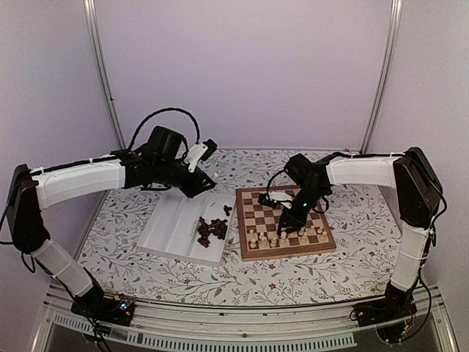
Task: Set up the chess pieces on the board
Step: Place the chess piece on the chessboard.
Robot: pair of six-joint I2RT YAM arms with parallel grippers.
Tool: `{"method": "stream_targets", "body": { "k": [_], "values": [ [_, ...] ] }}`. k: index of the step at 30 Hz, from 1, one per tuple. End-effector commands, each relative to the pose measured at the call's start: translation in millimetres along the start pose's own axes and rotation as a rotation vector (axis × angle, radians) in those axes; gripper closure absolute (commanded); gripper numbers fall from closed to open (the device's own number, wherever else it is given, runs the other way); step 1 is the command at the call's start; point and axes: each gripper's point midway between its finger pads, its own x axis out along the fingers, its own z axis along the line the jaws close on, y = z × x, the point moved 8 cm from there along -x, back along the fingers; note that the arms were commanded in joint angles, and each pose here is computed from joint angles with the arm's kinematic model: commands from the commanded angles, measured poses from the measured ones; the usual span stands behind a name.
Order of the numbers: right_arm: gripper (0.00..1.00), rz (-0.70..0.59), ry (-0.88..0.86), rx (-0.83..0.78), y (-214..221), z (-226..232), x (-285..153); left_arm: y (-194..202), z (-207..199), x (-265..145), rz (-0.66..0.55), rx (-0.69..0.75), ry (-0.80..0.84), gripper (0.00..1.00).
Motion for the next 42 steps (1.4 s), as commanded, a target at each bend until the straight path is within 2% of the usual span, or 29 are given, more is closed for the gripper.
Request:
{"method": "stream_targets", "body": {
  "k": [1,7,11,13,17,19,24,30,34,42],
  "values": [
    [0.62,-0.036,0.018,-0.013,-13,3,-18,2,5,6,0.013,0.001,0.012,0.98],
    [0.55,-0.091,0.104,-0.104,-39,1,-67,6,1,14,0.044,-0.009,0.074,0.98],
    [0.53,-0.166,0.144,-0.257,-64,15,-103,9,-5,20,0.072,-0.030,0.149,0.98],
    [0.53,-0.170,0.180,-0.369,-76,30,-107,10,-8,22,0.081,-0.039,0.192,0.98],
    [0.53,-0.125,0.328,-0.600,-96,60,-98,13,-16,27,0.107,-0.061,0.293,0.97],
    [0.53,-0.112,0.383,-0.661,-106,66,-92,17,-19,31,0.134,-0.075,0.336,0.97],
    [0.53,-0.096,0.446,-0.730,-130,75,-71,24,-29,36,0.183,-0.087,0.416,0.96],
    [0.53,-0.051,0.514,-0.802,-139,85,-49,29,-43,38,0.214,-0.118,0.564,0.96],
    [0.53,-0.026,0.551,-0.836,-141,87,-38,35,-48,42,0.243,-0.132,0.596,0.96],
    [0.53,0.032,0.518,-0.945,-137,105,-19,34,-54,44,0.250,-0.155,0.668,0.95]
  ]
}}
